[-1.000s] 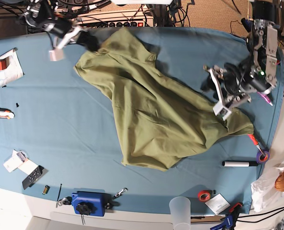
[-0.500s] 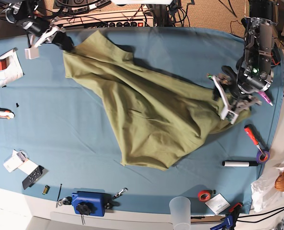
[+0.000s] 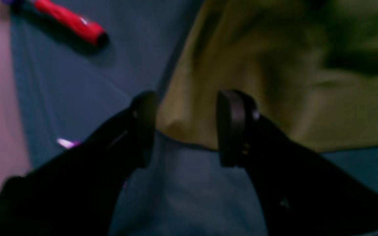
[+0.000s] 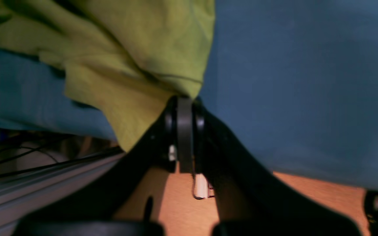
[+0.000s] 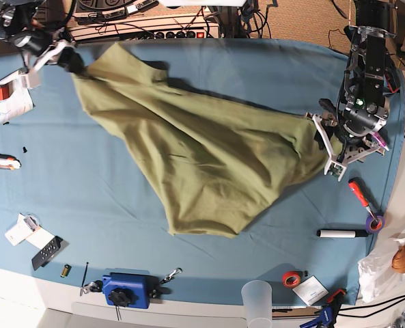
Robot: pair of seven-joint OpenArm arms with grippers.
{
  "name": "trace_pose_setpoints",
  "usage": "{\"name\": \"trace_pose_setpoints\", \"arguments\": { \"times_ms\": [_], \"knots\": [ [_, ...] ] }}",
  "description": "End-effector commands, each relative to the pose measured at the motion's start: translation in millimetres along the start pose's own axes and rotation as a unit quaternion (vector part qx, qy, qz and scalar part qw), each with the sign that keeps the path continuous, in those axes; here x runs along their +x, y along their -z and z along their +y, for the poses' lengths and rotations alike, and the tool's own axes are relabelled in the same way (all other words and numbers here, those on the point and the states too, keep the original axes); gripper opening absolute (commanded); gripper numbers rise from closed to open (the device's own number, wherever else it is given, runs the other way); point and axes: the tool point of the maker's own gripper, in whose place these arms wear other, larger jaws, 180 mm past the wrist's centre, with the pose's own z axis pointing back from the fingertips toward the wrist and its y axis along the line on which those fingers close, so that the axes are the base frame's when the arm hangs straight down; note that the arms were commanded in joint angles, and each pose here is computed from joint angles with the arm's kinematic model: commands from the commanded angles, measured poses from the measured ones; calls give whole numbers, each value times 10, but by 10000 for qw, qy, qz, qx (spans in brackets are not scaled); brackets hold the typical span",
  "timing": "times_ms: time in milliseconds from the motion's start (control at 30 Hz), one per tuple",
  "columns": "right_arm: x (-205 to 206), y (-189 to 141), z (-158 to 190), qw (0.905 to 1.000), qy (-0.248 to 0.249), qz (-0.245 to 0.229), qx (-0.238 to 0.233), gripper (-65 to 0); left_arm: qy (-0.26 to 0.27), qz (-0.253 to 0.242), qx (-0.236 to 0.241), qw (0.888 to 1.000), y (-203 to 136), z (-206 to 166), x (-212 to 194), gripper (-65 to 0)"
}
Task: Layout the t-shirt on the table in an organized manner, then fold the t-shirt properly
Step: 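Stretch the shirt taut between both grippers and lay it down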
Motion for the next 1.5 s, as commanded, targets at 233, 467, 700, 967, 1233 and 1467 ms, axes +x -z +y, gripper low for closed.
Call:
{"name": "trace_pose_setpoints", "arguments": {
  "times_ms": [233, 467, 700, 967, 1233, 1467],
  "knots": [
    [203, -288, -246, 9984, -115, -317, -457, -650, -94, 222, -663, 9975, 163, -149, -197, -363],
    [207, -288, -242, 9984, -114, -325, -445, -650, -78, 261, -1246, 9918, 123, -354, -208, -363],
    [207, -288, -242, 9984, -114, -325, -445, -650, -16, 99, -1953, 9807, 44, -599, -153, -472],
    [207, -288, -242, 9984, -114, -327, -445, -650, -191, 688, -1656, 9836, 55, -465, -357, -650],
    [230, -289, -241, 9982, -117, -389, -443, -650, -986, 705, -1472, 9816, -49, -77, -408, -650],
    [231, -289, -241, 9982, -117, -391, -443, -650, -1492, 380, -2111, 9653, -262, -100, -540, -650]
  ]
}}
